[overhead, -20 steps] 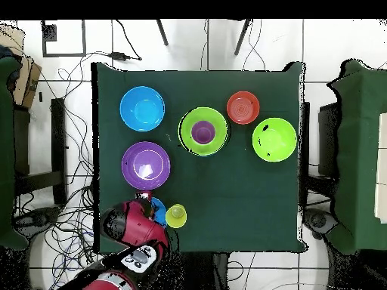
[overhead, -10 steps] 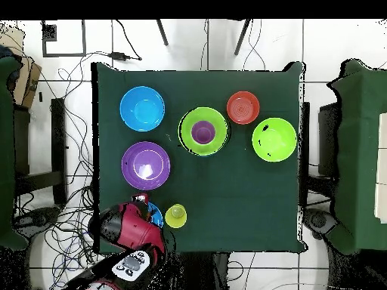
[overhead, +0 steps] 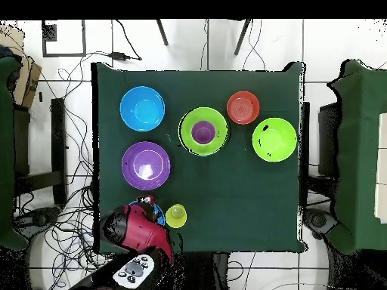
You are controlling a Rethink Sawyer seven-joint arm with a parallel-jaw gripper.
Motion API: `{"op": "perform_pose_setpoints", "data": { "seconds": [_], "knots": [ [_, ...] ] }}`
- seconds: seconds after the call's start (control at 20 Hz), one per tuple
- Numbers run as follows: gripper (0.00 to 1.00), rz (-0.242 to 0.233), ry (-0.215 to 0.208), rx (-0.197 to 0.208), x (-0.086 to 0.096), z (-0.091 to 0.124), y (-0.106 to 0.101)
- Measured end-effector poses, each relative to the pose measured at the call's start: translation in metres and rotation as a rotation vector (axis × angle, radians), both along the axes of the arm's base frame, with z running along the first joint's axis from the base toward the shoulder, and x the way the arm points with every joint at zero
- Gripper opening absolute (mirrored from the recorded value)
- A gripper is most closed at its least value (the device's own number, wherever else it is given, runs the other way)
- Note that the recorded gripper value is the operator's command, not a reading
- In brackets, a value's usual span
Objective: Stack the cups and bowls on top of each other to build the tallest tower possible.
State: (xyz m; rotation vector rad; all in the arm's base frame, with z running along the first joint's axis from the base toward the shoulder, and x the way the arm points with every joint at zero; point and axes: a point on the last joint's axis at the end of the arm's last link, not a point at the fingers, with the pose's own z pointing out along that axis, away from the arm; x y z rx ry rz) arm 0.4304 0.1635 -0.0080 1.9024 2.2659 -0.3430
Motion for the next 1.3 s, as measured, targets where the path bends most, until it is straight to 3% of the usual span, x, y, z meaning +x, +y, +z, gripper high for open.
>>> {"op": "perform_pose_setpoints", "data": {
  "seconds": [0.05,0.45,0.8,1.3],
  "knots": [
    [0.0,0.01,-0.005,-0.02,0.0,0.004,-0.007],
    [0.0,0.033,0.0,-0.032,-0.002,0.011,-0.009],
    [0.0,0.035,0.044,-0.033,-0.003,0.019,-0.014],
    [0.0,0.032,0.063,-0.031,0.0,0.024,-0.015]
  ]
}}
